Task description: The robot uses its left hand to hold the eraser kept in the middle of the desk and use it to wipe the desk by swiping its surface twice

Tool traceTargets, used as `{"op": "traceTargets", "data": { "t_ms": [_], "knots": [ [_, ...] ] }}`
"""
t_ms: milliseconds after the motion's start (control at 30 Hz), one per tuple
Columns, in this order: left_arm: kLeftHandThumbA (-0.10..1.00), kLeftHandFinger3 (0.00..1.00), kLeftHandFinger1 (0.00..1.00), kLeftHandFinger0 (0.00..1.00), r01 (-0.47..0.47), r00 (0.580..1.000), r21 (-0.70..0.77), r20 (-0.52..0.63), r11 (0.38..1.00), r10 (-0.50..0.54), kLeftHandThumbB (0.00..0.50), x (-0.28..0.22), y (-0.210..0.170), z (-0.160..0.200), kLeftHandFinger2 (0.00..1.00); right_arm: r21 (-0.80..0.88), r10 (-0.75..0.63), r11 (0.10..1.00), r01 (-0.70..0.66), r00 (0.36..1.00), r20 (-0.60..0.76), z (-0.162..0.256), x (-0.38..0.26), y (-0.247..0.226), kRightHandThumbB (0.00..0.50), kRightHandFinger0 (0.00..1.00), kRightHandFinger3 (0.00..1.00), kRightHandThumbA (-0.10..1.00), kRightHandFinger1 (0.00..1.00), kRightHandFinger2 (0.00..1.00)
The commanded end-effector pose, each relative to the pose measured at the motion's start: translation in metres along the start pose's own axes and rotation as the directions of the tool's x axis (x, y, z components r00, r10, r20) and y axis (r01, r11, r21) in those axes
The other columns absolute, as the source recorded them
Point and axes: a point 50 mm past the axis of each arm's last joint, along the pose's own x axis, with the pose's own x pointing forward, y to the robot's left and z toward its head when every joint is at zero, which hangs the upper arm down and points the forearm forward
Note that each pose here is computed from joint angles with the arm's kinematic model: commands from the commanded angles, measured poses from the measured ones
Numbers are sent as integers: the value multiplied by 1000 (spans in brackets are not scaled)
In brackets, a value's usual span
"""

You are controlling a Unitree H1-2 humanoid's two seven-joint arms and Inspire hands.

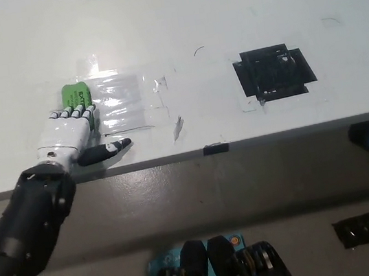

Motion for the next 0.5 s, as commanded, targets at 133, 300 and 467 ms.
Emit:
{"op": "traceTargets", "data": {
  "t_ms": [133,300,467],
  "knots": [
    [1000,1000,1000,1000,292,951,-112,-69,950,-301,500,-26,-89,13,1000,-23,6,1000,-4,997,78,21,6,1,98,1000,1000,1000,1000,1000],
    [1000,1000,1000,1000,303,951,-166,-6,938,-308,500,-24,-88,51,1000,-28,22,999,-19,996,89,23,8,5,59,1000,1000,1000,1000,1000],
    [1000,1000,1000,1000,333,943,-227,76,915,-324,500,-25,-91,99,1000,-27,23,999,-21,996,84,26,9,8,81,1000,1000,1000,1000,1000]
  ]
}}
